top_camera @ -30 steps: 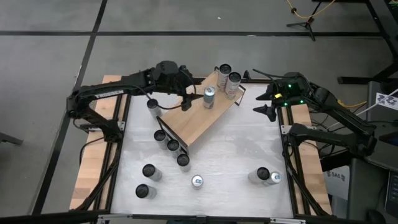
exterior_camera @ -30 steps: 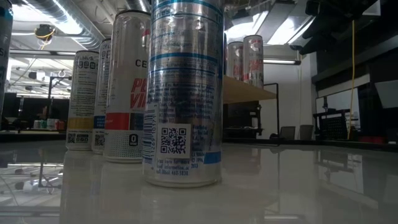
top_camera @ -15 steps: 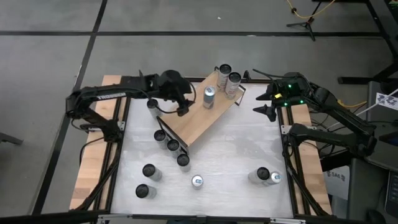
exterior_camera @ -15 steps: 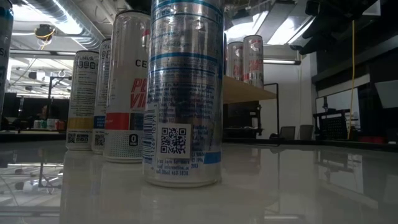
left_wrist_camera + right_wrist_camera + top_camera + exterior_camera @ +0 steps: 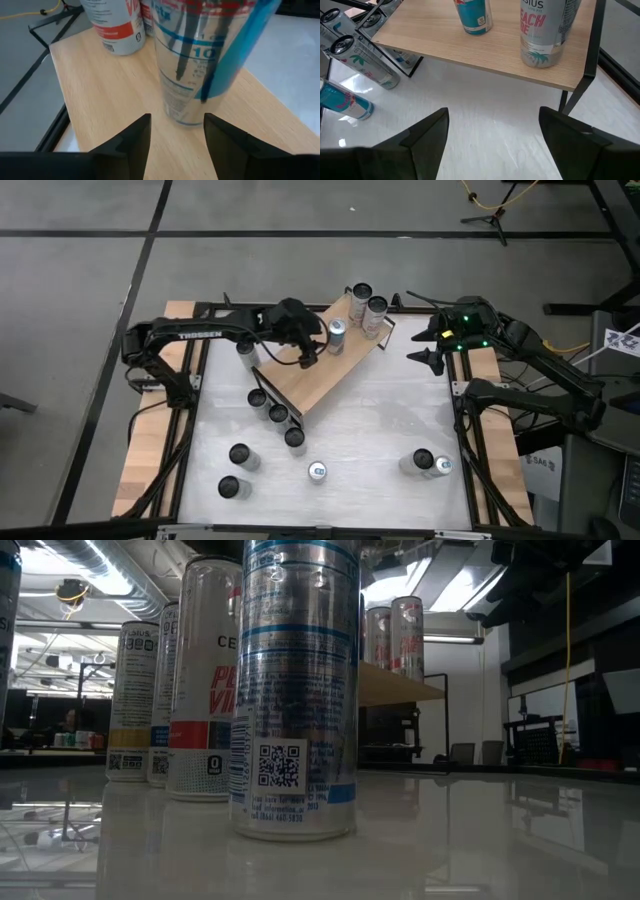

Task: Place canned beverage on shelf
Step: Put the blue soda can on the shelf

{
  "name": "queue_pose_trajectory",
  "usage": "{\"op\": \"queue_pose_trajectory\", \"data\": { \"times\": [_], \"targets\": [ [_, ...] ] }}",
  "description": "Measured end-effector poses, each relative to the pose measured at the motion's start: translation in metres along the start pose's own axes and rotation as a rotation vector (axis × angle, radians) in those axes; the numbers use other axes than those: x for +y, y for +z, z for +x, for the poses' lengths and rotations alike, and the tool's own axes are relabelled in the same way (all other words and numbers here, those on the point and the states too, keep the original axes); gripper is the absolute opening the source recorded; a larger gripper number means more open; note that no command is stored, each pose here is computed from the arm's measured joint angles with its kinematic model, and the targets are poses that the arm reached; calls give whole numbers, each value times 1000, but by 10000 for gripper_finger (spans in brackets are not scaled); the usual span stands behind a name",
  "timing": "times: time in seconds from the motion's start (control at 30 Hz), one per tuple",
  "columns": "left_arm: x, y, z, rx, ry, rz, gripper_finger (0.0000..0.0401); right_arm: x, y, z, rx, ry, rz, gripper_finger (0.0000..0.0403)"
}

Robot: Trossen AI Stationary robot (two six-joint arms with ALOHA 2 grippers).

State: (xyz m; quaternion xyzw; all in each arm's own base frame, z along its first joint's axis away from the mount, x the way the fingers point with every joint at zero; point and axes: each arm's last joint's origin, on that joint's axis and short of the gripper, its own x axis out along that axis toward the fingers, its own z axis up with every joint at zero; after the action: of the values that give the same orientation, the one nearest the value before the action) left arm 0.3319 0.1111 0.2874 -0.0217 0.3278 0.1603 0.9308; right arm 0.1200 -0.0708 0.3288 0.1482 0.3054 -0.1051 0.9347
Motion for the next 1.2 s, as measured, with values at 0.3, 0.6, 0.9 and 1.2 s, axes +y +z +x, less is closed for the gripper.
{"op": "queue_pose_trajectory", "data": {
  "times": [0.3, 0.6, 0.9, 1.2],
  "targets": [
    [0, 7, 4, -78, 1, 7, 165, 0, 0, 0, 0, 0, 0, 305],
    [0, 14, 3, -154, 4, 4, 165, 0, 0, 0, 0, 0, 0, 305],
    [0, 20, 9, -231, 4, 2, 165, 0, 0, 0, 0, 0, 0, 305],
    [1, 16, 26, -216, 28, 0, 165, 0, 0, 0, 0, 0, 0, 305]
  ]
}}
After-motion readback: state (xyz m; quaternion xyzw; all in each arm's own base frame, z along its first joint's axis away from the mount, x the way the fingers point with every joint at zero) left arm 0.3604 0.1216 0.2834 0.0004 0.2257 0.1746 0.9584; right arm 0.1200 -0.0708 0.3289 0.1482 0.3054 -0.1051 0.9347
